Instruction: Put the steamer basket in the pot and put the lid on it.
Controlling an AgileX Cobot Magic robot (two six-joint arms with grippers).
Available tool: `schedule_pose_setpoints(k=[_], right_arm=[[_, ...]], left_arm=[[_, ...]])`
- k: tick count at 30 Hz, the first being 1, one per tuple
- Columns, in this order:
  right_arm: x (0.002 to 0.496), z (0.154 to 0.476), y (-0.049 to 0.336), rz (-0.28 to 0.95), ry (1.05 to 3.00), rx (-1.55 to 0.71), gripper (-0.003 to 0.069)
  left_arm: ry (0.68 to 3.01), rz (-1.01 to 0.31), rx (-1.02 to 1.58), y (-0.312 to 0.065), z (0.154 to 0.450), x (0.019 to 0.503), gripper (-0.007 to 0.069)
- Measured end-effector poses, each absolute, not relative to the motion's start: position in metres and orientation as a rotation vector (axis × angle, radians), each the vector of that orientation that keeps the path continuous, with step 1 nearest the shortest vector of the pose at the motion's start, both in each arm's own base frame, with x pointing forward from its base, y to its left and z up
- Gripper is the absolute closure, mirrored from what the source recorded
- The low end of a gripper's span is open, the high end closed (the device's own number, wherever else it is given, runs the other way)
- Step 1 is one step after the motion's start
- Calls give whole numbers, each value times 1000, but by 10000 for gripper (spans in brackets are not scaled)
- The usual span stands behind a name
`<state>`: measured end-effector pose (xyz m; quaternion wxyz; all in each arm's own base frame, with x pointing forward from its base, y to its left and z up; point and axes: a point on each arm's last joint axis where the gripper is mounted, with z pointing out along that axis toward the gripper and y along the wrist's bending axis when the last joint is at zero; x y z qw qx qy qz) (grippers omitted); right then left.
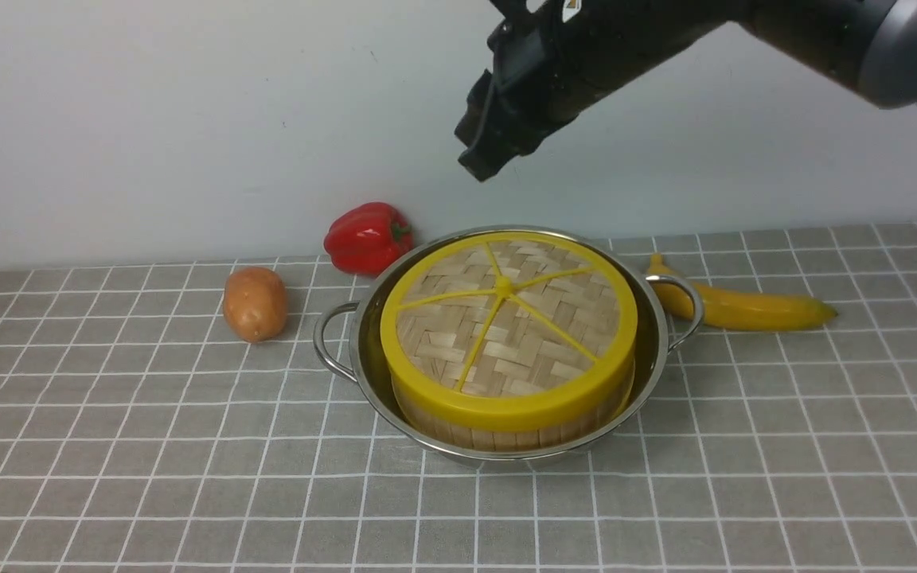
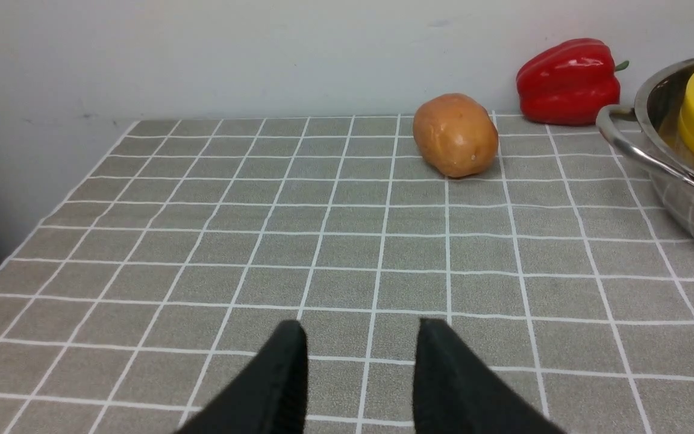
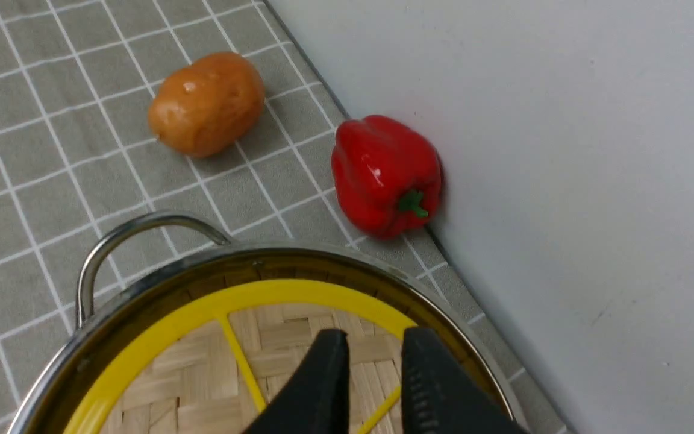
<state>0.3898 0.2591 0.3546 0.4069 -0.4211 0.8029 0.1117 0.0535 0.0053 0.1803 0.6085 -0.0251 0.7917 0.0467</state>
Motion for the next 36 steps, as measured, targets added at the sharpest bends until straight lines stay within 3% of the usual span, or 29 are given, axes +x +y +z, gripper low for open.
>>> schedule_pose_setpoints(k=[7, 14, 19, 22, 28, 36], right_arm=[[395, 356, 273, 464, 1948, -952, 496], [396, 352, 279, 504, 1930, -1010, 489], [388, 344, 272, 429, 2050, -1148, 482], [383, 343, 260, 320, 2186, -1211, 480], [385, 344, 250, 176, 2245, -1193, 475], [386, 345, 249, 167, 2255, -1171, 471]], left_arm=[[1829, 108, -58, 5, 180, 53, 382], [1829, 108, -58, 5, 180, 53, 382], [1829, 108, -58, 5, 180, 53, 382], [1829, 108, -58, 5, 180, 53, 382], [1829, 108, -58, 5, 180, 53, 382], [1829, 108, -58, 5, 180, 53, 382]])
